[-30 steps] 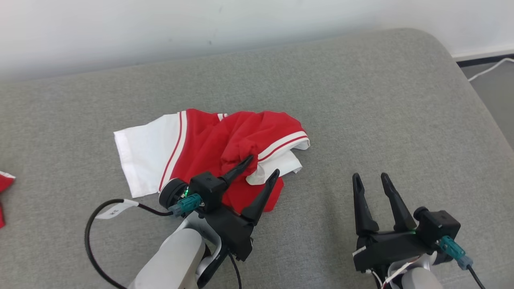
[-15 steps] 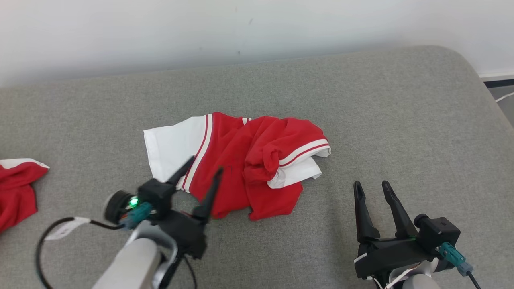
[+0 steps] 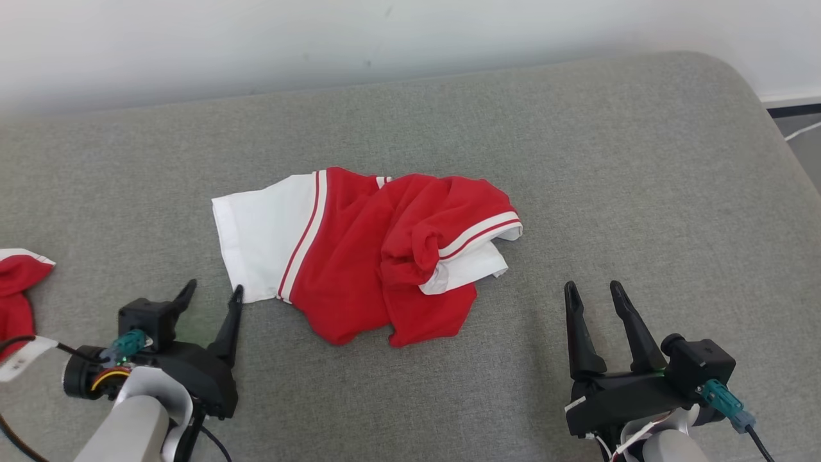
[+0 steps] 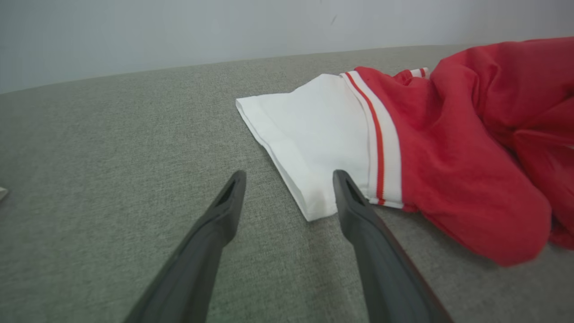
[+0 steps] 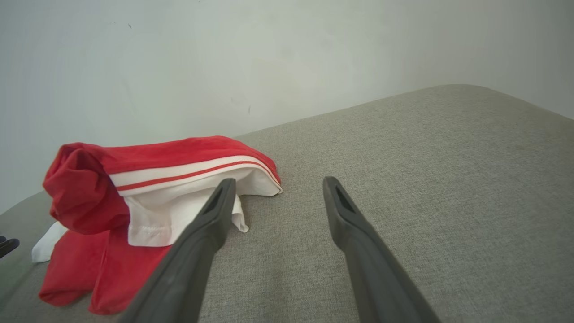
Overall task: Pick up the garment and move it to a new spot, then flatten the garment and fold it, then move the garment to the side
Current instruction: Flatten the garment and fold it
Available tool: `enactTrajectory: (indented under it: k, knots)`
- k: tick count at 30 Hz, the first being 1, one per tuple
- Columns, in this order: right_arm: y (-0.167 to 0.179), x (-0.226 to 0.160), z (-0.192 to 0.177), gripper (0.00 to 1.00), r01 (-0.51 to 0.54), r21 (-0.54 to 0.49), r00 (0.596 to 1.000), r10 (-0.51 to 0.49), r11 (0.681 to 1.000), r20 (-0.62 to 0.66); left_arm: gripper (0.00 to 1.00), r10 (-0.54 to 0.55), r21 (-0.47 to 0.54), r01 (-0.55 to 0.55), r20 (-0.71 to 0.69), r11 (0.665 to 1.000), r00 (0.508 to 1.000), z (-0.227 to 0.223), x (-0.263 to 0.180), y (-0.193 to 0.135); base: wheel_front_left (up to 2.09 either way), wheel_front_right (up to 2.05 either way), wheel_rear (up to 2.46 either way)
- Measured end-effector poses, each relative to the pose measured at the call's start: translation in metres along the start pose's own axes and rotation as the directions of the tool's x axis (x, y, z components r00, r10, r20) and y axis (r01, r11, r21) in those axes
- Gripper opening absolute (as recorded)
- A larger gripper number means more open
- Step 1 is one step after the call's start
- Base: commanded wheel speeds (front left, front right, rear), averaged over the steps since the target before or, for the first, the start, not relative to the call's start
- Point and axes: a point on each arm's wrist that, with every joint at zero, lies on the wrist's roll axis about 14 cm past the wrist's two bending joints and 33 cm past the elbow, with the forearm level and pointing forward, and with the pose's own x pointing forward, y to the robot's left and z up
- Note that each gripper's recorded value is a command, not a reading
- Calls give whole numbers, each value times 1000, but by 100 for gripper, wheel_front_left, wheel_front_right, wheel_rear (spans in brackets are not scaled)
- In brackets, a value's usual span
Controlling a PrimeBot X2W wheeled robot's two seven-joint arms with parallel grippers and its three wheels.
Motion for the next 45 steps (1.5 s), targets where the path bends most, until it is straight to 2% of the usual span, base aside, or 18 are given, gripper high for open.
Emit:
enactTrajectory:
  k: [7,14,15,16,23,33,40,45]
  knots:
    - [-6,0,-1,100,15,-5,1000,-15,1000,-5,100,-7,-8,6,-79,1000,997,-22,10,3,0,0,0]
    - [-13,-2,-3,100,37,-6,999,-37,999,-11,100,-61,-40,55,-144,998,988,-40,16,-14,0,0,0]
    - [-13,-3,-3,100,39,-6,999,-39,999,-12,47,-59,-42,53,-160,998,985,-44,16,-14,0,0,0]
    - [-14,-3,-3,100,41,-6,999,-41,999,-12,0,-60,-41,54,-171,998,983,-45,17,-15,0,0,0]
    - [-14,-3,-1,100,42,-7,999,-42,999,-5,0,-84,-35,79,-160,996,984,-42,18,-21,0,0,0]
    - [-5,-12,-1,100,26,10,1000,-26,1000,-6,0,-48,-21,48,-8,999,999,2,2,-19,0,0,0]
    - [17,-12,-4,100,-37,26,999,37,999,-9,0,-19,-25,21,62,999,998,24,-40,-21,0,0,0]
    - [40,-8,-3,100,-103,34,995,103,994,-3,0,23,-30,-21,79,999,997,37,-87,-23,0,0,0]
